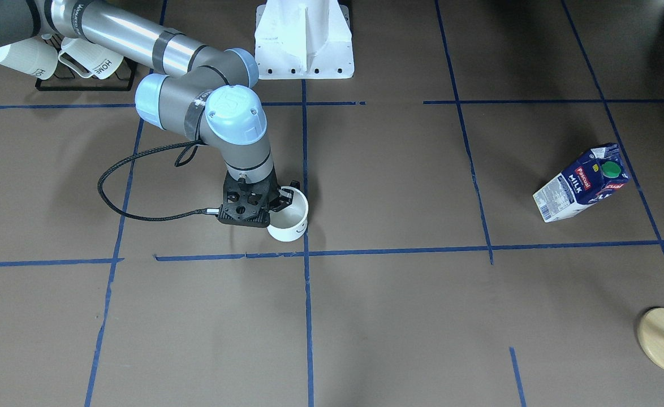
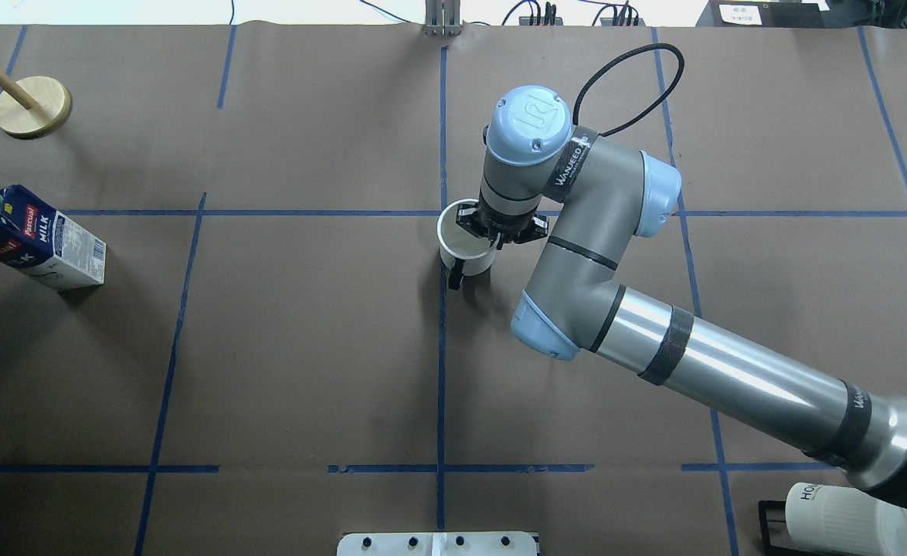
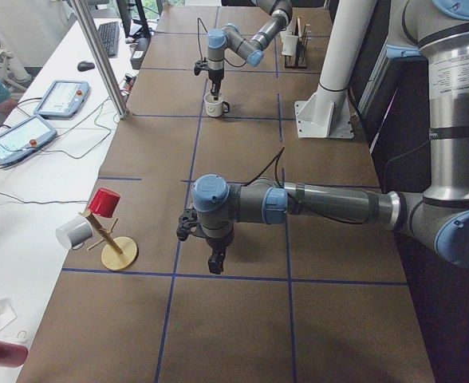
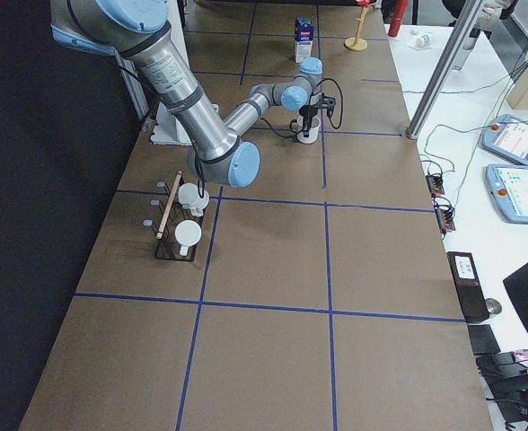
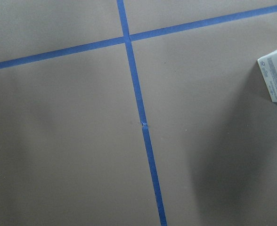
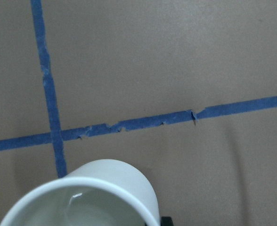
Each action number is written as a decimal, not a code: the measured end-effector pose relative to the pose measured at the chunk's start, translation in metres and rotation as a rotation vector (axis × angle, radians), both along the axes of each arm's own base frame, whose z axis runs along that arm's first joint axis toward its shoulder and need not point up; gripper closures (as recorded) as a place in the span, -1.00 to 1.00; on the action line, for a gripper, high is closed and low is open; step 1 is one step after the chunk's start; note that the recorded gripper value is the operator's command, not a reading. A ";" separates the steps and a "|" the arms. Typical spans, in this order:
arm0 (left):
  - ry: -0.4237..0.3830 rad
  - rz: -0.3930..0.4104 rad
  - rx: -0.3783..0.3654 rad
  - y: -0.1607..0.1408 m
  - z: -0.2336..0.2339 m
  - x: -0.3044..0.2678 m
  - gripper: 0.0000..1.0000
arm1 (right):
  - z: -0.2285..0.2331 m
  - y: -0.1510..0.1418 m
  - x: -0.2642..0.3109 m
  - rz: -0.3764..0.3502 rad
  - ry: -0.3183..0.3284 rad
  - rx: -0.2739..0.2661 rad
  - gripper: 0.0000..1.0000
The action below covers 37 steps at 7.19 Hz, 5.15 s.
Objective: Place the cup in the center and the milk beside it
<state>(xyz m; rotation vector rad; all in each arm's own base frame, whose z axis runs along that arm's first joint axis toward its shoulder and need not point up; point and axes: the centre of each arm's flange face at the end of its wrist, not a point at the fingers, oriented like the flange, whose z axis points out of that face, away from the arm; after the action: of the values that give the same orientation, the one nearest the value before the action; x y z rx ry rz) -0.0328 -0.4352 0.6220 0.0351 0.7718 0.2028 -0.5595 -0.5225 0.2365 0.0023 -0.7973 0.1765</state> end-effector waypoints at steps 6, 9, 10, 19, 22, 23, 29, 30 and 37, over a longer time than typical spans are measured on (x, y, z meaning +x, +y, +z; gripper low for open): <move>-0.006 0.002 0.017 -0.006 -0.004 0.002 -1.00 | -0.040 -0.039 0.087 -0.036 -0.049 0.023 -1.00; 0.005 -0.001 0.089 -0.049 -0.042 0.007 -1.00 | 0.017 -0.093 0.236 -0.153 -0.003 0.102 -1.00; 0.013 -0.001 0.088 -0.058 -0.048 0.008 -1.00 | 0.064 -0.098 0.301 -0.202 0.010 0.156 -1.00; 0.041 -0.126 0.095 -0.095 -0.121 0.016 -1.00 | 0.380 0.096 0.638 -0.282 0.084 0.173 -1.00; 0.071 -0.203 -0.028 -0.094 -0.167 0.096 -1.00 | 0.377 0.097 0.640 -0.259 0.082 0.164 -1.00; 0.082 -0.217 -0.058 -0.090 -0.173 0.119 -1.00 | 0.377 0.097 0.640 -0.258 0.082 0.164 -1.00; 0.036 -0.196 -0.119 -0.073 -0.142 0.178 -0.95 | 0.377 0.097 0.640 -0.258 0.081 0.164 -1.00; 0.026 -0.185 -0.119 -0.073 -0.136 0.186 -0.21 | 0.377 0.098 0.640 -0.259 0.081 0.163 -1.00; 0.051 -0.197 -0.091 -0.114 -0.240 0.211 0.25 | 0.379 0.100 0.640 -0.265 0.081 0.165 -1.00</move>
<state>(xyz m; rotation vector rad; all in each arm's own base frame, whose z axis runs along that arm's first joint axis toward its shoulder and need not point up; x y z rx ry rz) 0.1777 -0.5488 0.3822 0.0300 0.8226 -0.0206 0.0808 -0.4229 0.6157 0.0588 -0.7221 -0.1391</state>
